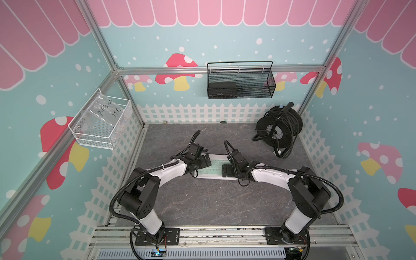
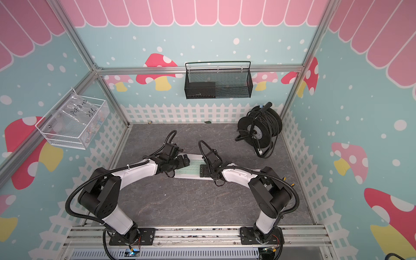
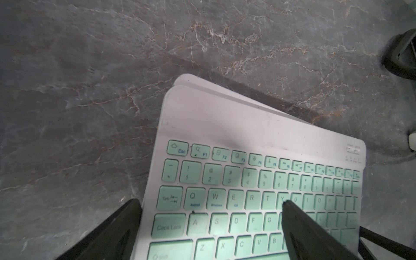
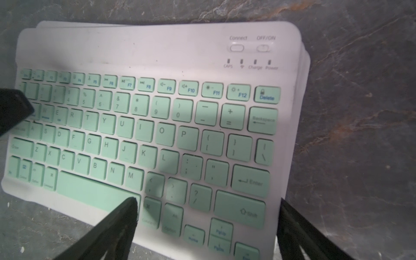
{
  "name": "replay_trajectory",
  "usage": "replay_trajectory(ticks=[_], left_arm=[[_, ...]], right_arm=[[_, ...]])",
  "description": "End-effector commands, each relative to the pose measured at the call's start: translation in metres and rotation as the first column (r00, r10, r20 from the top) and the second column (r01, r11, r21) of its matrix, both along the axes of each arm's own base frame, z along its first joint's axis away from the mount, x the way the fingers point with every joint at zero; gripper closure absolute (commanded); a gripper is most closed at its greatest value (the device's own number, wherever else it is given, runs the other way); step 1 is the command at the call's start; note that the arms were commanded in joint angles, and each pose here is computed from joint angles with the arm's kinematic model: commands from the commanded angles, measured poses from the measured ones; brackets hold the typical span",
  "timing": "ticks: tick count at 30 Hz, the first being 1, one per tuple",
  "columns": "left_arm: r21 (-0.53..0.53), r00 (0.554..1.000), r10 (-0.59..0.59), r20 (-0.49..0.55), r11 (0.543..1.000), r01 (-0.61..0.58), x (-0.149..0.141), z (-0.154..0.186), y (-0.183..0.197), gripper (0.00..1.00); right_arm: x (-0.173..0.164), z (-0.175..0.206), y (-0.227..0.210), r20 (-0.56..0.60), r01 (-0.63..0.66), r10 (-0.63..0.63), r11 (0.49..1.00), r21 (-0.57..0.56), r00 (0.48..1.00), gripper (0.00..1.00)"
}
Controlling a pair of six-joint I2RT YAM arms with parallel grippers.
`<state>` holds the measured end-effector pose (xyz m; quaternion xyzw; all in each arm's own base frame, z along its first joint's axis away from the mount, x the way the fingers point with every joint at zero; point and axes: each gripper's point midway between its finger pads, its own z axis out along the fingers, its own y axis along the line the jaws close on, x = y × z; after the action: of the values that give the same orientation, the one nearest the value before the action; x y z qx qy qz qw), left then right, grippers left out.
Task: Stack the numeric keypads
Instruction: Place the numeric keypad at the numeric keypad, then reset both arms
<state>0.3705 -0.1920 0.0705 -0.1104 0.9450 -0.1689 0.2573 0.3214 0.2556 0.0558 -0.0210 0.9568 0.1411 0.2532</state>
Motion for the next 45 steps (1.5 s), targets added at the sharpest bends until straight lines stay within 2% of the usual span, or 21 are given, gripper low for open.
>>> replay_trajectory(ticks=[1,5,8,12,15,19,23,27,30,32,34,36,37,39,41,44,45], left_arm=[[0.021,1.0,0.01,0.024,1.0,-0.01,0.005,0.01,0.006,0.01],[0.022,1.0,0.011,0.001,1.0,-0.011,0.004,-0.001,0.005,0.0],[0.009,1.0,0.014,0.016,1.0,-0.014,0.005,0.004,0.005,0.01],[-0.01,0.996,0.039,0.086,0.999,-0.038,0.01,0.035,0.02,0.01],[0.014,0.976,0.12,0.184,0.992,-0.125,0.016,0.067,0.062,0.01],[0.125,0.907,0.258,0.333,0.941,-0.313,0.013,0.101,0.14,0.01],[0.205,0.8,0.338,0.495,0.85,-0.485,-0.002,0.12,0.206,0.0],[0.248,0.714,0.289,0.638,0.8,-0.546,-0.017,0.131,0.228,0.01],[0.283,0.66,0.275,0.699,0.742,-0.608,-0.026,0.118,0.243,0.01],[0.32,0.675,0.273,0.686,0.72,-0.616,-0.029,0.102,0.249,0.01],[0.324,0.675,0.269,0.687,0.718,-0.616,-0.029,0.087,0.251,0.01],[0.297,0.655,0.262,0.709,0.731,-0.614,-0.026,0.076,0.248,0.01],[0.284,0.631,0.272,0.726,0.717,-0.636,-0.024,0.079,0.251,0.0],[0.262,0.62,0.277,0.734,0.727,-0.635,-0.018,0.079,0.25,0.0],[0.288,0.612,0.253,0.749,0.708,-0.644,-0.011,0.082,0.251,0.0],[0.293,0.61,0.225,0.76,0.719,-0.63,-0.003,0.071,0.249,0.0],[0.298,0.601,0.193,0.776,0.727,-0.619,0.0,0.073,0.245,0.0]], right_arm=[[0.002,0.021,0.006,0.053,0.014,-0.017,0.999,0.051,0.998,0.05],[0.006,0.026,-0.001,0.07,0.037,-0.04,0.999,0.038,0.997,0.04],[0.011,0.031,-0.011,0.086,0.063,-0.065,0.998,0.016,0.994,0.04],[0.024,0.05,-0.043,0.146,0.123,-0.119,0.992,-0.024,0.982,0.03],[0.044,0.071,-0.094,0.232,0.22,-0.195,0.972,-0.087,0.953,0.02],[0.063,0.099,-0.185,0.363,0.396,-0.321,0.905,-0.154,0.875,0.02],[0.061,0.12,-0.245,0.53,0.522,-0.322,0.804,-0.285,0.785,0.0],[0.06,0.111,-0.277,0.559,0.572,-0.33,0.749,-0.335,0.761,0.0],[0.061,0.095,-0.298,0.554,0.607,-0.372,0.723,-0.331,0.745,0.0],[0.063,0.084,-0.307,0.545,0.606,-0.38,0.725,-0.326,0.748,0.0],[0.064,0.076,-0.312,0.546,0.599,-0.374,0.734,-0.32,0.75,0.0],[0.067,0.073,-0.317,0.593,0.615,-0.369,0.735,-0.285,0.716,0.0],[0.067,0.074,-0.319,0.627,0.626,-0.366,0.737,-0.256,0.688,0.0],[0.065,0.078,-0.322,0.689,0.634,-0.346,0.743,-0.213,0.637,0.0],[0.066,0.077,-0.322,0.707,0.619,-0.313,0.754,-0.221,0.634,0.01],[0.067,0.073,-0.314,0.731,0.563,-0.248,0.797,-0.219,0.636,0.0],[0.065,0.077,-0.314,0.759,0.564,-0.229,0.798,-0.212,0.61,0.01]])
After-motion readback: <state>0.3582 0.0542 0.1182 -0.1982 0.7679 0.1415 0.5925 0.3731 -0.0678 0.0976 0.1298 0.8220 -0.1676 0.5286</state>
